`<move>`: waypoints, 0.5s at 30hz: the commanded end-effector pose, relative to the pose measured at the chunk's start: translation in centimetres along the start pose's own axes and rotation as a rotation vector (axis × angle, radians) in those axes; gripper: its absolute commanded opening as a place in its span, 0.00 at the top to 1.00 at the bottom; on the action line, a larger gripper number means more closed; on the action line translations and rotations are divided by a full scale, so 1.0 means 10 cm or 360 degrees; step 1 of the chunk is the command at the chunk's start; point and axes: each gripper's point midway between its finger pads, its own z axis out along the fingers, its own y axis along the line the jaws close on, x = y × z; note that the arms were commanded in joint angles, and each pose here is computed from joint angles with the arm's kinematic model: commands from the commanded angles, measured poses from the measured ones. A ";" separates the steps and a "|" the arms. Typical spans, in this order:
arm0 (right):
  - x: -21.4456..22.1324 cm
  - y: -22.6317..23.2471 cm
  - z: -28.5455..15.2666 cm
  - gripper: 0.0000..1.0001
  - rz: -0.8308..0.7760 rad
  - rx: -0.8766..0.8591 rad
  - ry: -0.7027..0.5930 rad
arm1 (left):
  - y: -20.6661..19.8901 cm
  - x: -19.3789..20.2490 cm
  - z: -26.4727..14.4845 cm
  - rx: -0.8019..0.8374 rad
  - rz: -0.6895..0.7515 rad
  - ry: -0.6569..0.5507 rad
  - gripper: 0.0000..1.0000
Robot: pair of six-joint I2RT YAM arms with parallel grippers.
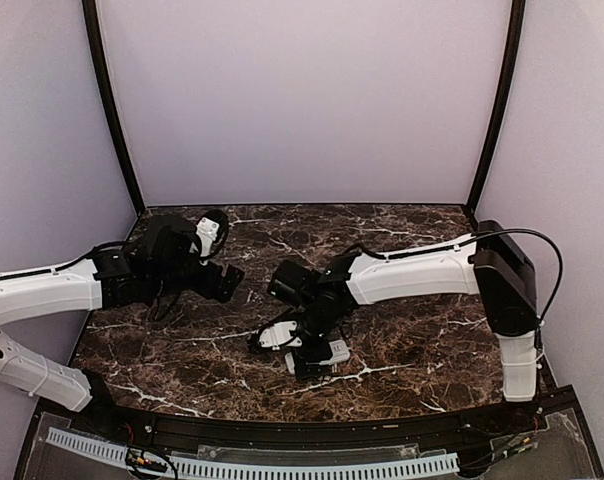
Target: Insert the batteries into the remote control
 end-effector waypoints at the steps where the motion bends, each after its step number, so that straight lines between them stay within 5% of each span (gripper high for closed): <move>1: 0.17 0.06 0.08 0.02 -0.0062 0.0013 0.0196 | 0.06 0.05 -0.02 -0.0029 -0.0034 -0.0002 0.01; 8: 0.22 0.11 0.18 0.19 0.0080 -0.0058 0.0299 | 0.05 0.07 -0.04 -0.0007 -0.0039 -0.0022 0.01; 12: 0.23 0.12 0.18 0.50 0.0101 -0.0071 0.0301 | 0.05 0.07 -0.07 -0.0001 -0.0044 -0.0063 0.01; 15: 0.23 0.10 0.18 0.58 0.0117 -0.0056 0.0321 | 0.07 0.09 -0.08 -0.0003 -0.0059 -0.0078 0.01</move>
